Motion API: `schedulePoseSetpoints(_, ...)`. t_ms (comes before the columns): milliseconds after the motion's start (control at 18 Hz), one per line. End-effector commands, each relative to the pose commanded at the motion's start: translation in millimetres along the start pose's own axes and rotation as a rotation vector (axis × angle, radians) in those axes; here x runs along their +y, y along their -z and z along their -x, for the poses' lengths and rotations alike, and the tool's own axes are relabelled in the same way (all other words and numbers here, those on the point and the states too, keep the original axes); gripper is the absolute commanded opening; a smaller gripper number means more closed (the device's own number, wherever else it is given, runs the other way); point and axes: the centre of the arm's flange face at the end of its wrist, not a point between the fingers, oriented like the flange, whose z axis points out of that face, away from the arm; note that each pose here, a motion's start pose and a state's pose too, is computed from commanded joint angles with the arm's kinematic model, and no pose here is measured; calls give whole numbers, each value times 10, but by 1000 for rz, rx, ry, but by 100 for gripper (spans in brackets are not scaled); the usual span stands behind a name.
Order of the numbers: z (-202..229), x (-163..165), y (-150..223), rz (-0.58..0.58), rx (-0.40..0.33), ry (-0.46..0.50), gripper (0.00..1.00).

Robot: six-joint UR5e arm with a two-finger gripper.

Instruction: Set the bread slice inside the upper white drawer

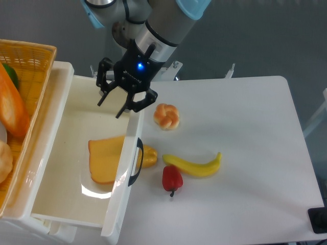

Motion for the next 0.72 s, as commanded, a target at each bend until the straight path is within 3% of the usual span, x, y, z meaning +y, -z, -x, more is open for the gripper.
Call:
schedulePoseSetpoints(56,99,33,95,-16,-19,10,99)
schedulePoseSetpoints(389,551,236,531,-65,-97,75,100)
schedulePoseSetpoints(722,855,396,574,80,-254,-165,100)
